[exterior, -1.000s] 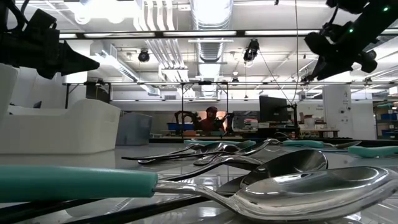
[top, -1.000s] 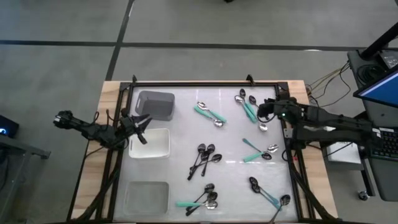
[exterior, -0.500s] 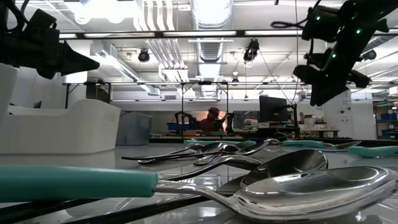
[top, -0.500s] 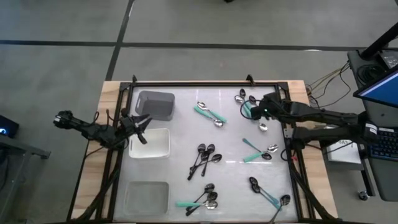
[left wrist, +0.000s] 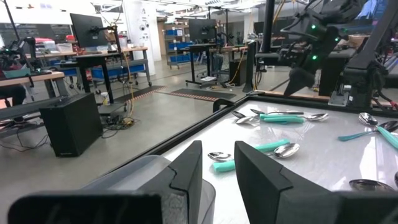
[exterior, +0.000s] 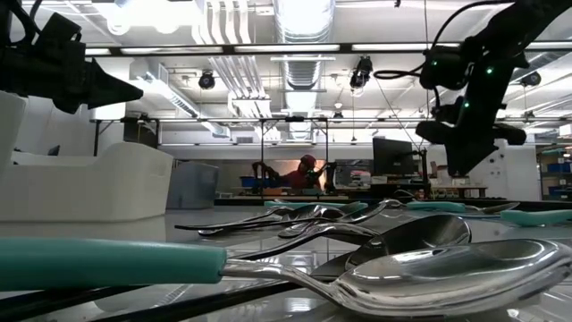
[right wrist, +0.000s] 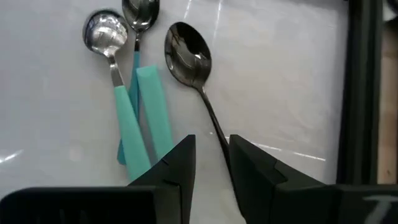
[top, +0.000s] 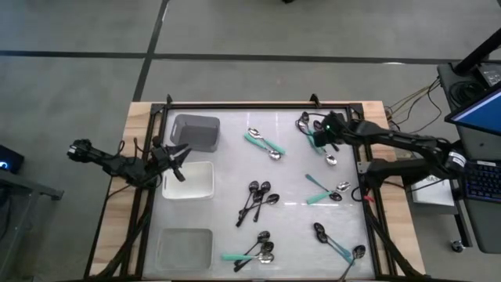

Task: Sort silverware by color (type)
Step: Put the black spoon into the black bin

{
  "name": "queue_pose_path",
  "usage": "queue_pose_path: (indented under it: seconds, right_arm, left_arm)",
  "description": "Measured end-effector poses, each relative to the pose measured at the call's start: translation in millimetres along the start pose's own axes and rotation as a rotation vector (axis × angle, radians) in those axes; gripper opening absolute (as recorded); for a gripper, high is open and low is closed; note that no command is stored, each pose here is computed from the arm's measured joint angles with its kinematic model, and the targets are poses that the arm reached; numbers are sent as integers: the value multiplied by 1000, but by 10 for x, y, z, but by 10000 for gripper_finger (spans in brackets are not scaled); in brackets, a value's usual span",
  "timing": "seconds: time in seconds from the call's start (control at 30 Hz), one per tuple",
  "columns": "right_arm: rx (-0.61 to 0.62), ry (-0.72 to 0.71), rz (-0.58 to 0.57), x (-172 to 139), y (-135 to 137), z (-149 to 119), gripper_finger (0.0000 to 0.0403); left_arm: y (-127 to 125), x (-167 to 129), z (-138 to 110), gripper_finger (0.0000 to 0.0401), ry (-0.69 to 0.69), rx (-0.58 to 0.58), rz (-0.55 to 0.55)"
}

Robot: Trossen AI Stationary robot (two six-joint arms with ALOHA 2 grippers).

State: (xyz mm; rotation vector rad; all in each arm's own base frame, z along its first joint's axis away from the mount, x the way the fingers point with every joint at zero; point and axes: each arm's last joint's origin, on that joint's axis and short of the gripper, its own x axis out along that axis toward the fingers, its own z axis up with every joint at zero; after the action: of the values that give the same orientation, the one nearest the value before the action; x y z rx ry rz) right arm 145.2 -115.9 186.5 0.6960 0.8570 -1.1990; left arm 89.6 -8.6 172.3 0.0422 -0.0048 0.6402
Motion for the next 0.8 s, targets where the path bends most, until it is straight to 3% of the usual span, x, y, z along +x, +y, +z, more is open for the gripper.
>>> queue_pose_path:
  seconds: [0.3, 0.5, 0.8]
  right_arm:
    - [-4, 41, 18, 91, 71, 89, 152]
    - [-10, 63, 39, 109, 215, 263, 154]
    - [-133, 332, -154, 279, 256, 464, 133]
  left_arm:
    - [0, 0, 0, 78, 0, 0, 0]
    - [0, 0, 0, 78, 0, 0, 0]
    - [0, 0, 0, 78, 0, 0, 0]
